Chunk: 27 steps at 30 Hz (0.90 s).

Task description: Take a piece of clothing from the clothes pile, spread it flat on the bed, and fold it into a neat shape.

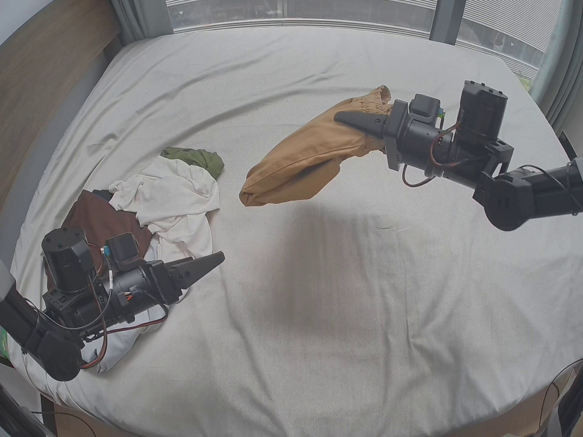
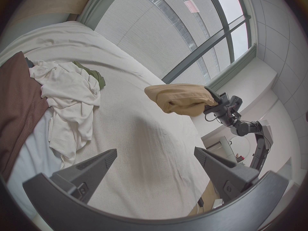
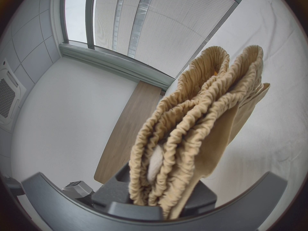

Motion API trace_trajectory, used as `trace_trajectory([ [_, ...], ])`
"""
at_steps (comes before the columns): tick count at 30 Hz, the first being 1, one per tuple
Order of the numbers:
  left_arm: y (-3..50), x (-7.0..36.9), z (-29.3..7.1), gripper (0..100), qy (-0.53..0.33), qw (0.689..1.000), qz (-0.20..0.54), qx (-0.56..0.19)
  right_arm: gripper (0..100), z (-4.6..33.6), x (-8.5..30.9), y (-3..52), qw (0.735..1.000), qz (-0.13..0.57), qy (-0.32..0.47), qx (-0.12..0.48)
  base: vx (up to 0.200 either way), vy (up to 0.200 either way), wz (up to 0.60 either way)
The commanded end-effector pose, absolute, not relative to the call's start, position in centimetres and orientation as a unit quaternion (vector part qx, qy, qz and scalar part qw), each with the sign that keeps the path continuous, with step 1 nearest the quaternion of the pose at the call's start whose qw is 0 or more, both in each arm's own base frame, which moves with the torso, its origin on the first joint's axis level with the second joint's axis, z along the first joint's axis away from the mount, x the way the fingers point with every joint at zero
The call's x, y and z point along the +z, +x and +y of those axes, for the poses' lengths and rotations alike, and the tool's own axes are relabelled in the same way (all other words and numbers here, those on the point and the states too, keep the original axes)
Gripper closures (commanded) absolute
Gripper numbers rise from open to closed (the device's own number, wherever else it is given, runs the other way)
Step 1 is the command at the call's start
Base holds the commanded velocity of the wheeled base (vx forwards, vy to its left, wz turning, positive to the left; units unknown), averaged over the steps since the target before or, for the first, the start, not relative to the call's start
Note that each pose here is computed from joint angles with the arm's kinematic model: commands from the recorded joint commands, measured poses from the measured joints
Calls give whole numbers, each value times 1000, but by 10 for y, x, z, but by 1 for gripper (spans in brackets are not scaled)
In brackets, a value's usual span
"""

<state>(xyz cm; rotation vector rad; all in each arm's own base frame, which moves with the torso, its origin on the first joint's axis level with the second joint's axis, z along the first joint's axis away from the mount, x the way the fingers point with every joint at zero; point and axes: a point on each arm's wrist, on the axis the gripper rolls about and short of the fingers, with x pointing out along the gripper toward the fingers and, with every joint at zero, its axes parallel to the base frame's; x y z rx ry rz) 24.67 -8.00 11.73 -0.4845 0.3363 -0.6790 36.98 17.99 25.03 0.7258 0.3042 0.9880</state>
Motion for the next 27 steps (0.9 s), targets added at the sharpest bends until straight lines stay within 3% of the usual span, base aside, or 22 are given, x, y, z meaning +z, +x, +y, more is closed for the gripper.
trace_trajectory([
  [1,246,117,-79,0,-234,901,163,-328,100,190,235,404,809,151,341,454,0,0,0],
  [21,245,115,-80,0,-234,899,167,-331,100,184,212,476,816,130,342,448,0,0,0],
  [27,244,115,-81,0,-234,897,169,-336,100,182,179,491,813,159,357,432,0,0,0],
])
